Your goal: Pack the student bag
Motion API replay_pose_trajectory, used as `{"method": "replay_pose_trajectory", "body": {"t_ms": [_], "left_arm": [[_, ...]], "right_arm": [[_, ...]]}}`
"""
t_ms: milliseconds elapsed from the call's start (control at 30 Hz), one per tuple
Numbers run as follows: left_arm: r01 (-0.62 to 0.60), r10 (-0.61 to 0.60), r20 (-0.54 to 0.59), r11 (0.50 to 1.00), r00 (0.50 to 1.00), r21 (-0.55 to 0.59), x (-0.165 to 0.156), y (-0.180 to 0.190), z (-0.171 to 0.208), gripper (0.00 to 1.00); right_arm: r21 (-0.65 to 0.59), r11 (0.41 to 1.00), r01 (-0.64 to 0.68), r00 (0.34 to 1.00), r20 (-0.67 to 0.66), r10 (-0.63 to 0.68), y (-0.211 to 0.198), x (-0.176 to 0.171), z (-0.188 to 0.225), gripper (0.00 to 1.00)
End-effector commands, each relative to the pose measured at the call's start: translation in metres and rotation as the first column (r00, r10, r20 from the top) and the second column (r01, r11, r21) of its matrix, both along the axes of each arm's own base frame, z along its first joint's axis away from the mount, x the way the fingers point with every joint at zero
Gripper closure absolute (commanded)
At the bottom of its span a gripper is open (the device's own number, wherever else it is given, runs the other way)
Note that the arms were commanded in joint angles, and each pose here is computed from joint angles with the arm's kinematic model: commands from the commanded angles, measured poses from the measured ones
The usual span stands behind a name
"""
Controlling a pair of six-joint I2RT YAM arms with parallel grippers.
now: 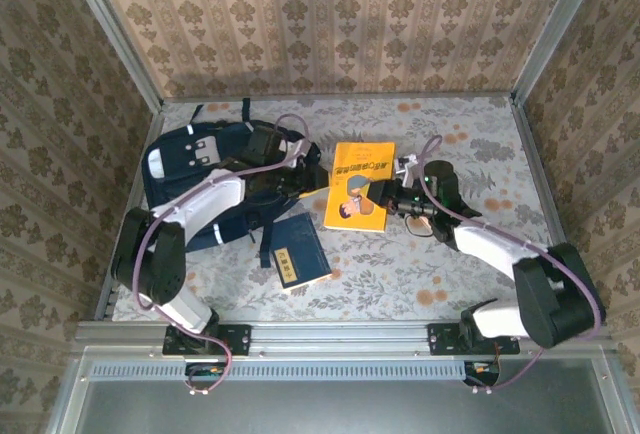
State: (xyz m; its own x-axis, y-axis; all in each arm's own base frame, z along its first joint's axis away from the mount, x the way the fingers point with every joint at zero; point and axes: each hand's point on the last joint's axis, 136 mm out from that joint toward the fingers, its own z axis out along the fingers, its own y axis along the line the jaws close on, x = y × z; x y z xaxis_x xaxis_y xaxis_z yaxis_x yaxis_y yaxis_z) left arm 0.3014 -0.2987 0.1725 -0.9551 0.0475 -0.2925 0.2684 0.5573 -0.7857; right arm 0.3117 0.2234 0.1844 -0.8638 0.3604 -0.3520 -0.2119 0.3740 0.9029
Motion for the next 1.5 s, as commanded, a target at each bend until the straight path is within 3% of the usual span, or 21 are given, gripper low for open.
{"method": "replay_pose_trajectory", "body": {"t_ms": [0,233,400,600,933,1133,1467], "left_arm": [[0.070,-0.071,0.001,0.989,0.997,-0.133,-0.017,-0.008,0.036,0.41],[0.158,-0.135,0.092,0.932,0.987,-0.325,-0.041,-0.012,0.090,0.38],[0.220,-0.175,0.151,0.900,0.973,-0.377,-0.059,-0.011,0.113,0.38],[0.276,-0.199,0.212,0.850,0.957,-0.449,-0.073,-0.010,0.137,0.46],[0.393,-0.249,0.334,0.779,0.909,-0.488,-0.103,-0.016,0.172,0.59],[0.420,-0.256,0.366,0.761,0.895,-0.494,-0.111,-0.015,0.179,0.70],[0.466,-0.289,0.393,0.731,0.873,-0.498,-0.123,-0.020,0.181,0.79]], "right_arm": [[0.070,0.991,-0.116,0.980,0.169,0.103,0.011,-0.017,0.056,1.00],[0.137,0.975,-0.178,0.954,0.269,0.136,0.016,-0.047,0.101,1.00],[0.186,0.964,-0.191,0.946,0.297,0.130,0.015,-0.062,0.121,1.00],[0.200,0.956,-0.215,0.934,0.328,0.142,0.016,-0.074,0.136,1.00],[0.197,0.949,-0.248,0.930,0.322,0.176,0.020,-0.080,0.136,1.00],[0.191,0.948,-0.257,0.931,0.312,0.189,0.021,-0.081,0.132,1.00],[0.193,0.941,-0.277,0.926,0.315,0.209,0.024,-0.084,0.132,1.00]]}}
